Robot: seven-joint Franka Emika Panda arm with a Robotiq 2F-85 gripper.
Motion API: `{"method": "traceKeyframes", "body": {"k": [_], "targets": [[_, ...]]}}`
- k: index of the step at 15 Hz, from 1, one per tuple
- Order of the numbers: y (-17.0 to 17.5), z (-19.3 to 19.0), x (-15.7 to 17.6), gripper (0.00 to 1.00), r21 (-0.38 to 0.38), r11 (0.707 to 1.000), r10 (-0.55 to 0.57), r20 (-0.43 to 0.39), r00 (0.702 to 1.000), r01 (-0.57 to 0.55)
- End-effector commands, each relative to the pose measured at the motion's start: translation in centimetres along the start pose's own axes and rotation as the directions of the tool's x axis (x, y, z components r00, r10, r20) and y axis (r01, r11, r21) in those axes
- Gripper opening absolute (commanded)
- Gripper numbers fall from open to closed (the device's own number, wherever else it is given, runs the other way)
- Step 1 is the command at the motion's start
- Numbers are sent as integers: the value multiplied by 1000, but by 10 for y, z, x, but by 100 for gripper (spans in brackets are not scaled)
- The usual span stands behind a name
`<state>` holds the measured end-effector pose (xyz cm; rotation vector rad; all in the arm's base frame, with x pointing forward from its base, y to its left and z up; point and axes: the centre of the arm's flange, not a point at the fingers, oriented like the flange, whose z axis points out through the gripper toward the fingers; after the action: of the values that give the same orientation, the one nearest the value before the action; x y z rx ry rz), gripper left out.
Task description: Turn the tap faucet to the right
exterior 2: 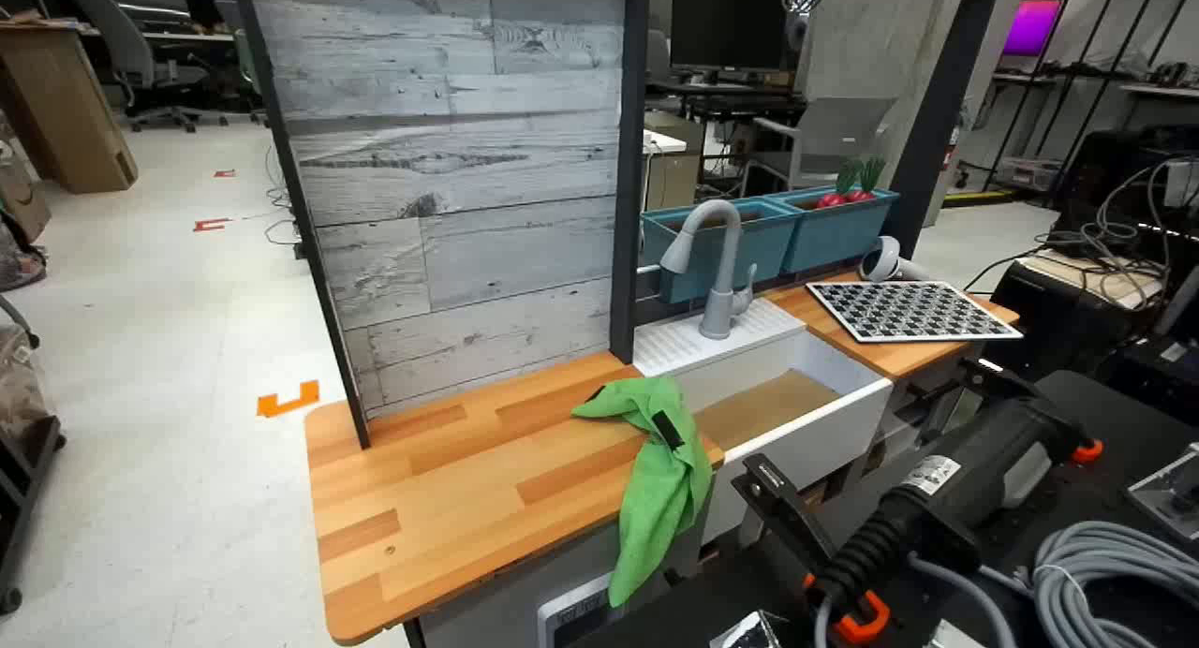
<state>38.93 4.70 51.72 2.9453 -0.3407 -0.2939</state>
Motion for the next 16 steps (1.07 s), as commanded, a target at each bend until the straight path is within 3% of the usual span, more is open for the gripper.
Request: {"method": "traceKeyframes", "body": {"k": [1,6,10,13,16], "targets": [[0,0,0,100,0,1000,0,-1,1000,0],[0,-1,0,100,1,1000,0,-2,1000,0],[-6,5,56,100,84,987,148,-90,985,-140],[-7,20,118,100,215,941,287,-100,953,-261],[-6,53,182,100,323,872,418,-97,903,-369]]}}
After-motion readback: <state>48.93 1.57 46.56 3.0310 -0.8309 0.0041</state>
